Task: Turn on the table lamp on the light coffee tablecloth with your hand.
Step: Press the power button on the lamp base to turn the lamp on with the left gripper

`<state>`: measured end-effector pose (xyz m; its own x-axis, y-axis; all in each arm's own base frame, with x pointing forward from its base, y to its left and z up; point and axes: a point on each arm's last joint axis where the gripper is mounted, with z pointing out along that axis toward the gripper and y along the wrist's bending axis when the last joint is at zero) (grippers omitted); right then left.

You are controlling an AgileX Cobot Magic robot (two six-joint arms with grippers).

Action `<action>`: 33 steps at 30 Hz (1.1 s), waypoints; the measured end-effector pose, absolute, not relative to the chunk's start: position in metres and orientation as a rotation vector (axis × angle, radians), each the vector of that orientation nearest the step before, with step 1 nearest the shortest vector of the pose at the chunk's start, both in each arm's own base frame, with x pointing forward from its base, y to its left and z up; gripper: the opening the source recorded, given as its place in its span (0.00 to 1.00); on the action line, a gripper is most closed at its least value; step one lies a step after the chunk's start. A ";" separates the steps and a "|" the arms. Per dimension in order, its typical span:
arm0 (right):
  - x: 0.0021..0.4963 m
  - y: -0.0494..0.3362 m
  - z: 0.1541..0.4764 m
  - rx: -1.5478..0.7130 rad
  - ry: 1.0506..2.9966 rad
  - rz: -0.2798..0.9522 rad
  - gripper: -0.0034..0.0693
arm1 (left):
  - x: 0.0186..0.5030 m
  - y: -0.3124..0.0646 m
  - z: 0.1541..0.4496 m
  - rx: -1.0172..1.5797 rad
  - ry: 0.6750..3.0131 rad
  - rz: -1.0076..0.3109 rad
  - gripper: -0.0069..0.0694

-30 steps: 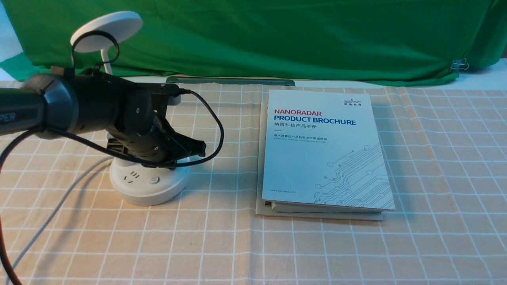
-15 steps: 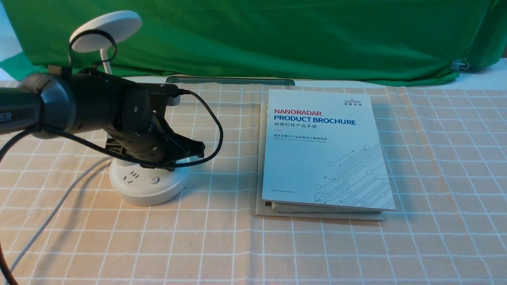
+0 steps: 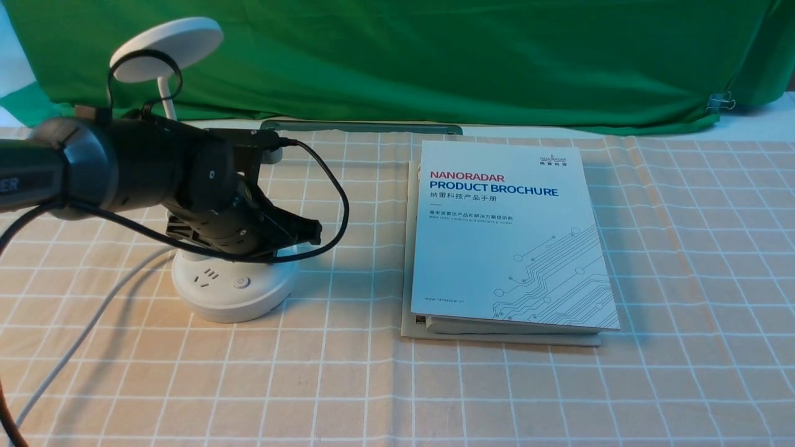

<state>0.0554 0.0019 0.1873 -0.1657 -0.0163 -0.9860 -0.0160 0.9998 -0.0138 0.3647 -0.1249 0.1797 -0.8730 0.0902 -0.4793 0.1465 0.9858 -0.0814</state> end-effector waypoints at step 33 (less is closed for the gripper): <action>0.055 0.002 0.187 -0.024 1.737 0.000 0.38 | 0.229 -0.150 0.263 0.479 2.441 -0.570 0.09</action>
